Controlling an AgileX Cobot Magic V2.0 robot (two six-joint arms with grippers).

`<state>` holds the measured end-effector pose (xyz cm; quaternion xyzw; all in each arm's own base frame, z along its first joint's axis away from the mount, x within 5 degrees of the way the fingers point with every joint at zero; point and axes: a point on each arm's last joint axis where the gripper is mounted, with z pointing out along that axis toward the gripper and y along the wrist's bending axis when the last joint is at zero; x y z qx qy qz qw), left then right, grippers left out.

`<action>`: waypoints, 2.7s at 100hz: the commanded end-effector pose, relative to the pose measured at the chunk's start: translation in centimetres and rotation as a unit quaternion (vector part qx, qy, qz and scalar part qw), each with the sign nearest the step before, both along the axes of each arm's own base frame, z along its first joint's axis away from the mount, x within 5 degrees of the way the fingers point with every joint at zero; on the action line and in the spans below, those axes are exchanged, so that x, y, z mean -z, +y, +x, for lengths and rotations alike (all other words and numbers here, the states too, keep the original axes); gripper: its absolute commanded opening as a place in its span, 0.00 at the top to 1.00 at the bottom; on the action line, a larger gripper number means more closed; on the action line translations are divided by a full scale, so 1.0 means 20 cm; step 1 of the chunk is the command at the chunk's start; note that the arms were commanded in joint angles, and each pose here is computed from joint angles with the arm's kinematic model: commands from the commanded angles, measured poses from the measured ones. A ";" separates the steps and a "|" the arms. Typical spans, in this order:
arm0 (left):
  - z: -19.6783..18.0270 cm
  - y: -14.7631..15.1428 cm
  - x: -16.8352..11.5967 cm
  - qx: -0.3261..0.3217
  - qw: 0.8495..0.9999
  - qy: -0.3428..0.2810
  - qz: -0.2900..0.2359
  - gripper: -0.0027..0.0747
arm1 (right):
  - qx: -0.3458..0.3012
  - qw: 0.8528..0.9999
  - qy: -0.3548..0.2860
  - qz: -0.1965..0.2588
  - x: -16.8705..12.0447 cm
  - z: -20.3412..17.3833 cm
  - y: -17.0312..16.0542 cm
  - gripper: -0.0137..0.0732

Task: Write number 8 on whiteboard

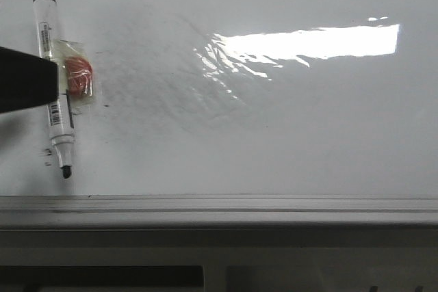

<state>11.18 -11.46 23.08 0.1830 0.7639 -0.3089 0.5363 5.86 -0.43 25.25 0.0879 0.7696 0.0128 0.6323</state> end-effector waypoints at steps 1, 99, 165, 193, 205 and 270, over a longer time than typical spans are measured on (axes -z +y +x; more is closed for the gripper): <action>0.04 -0.03 -0.08 -0.018 0.998 -0.027 -0.051 0.42 | 0.002 0.999 -0.040 -0.009 -0.08 0.01 0.00 0.92; 0.10 -0.11 0.05 0.001 0.999 -0.033 0.036 0.99 | -0.258 0.962 0.047 -0.074 -0.14 0.13 0.20 0.92; -0.01 -0.20 0.01 0.200 0.936 -0.242 0.156 0.99 | -0.536 0.829 0.078 -0.137 -0.36 0.32 0.91 0.49; -0.01 -0.20 0.01 0.200 0.936 -0.242 0.156 0.99 | -0.537 0.828 0.093 -0.131 -0.38 0.39 1.02 0.49; -0.01 -0.20 0.01 0.201 0.936 -0.243 0.156 0.99 | -0.537 0.827 0.098 -0.134 -0.38 0.41 1.05 0.53; -0.01 -0.18 -0.02 0.187 0.941 -0.243 0.146 0.51 | -0.538 0.826 0.114 -0.124 -0.39 0.41 1.06 0.92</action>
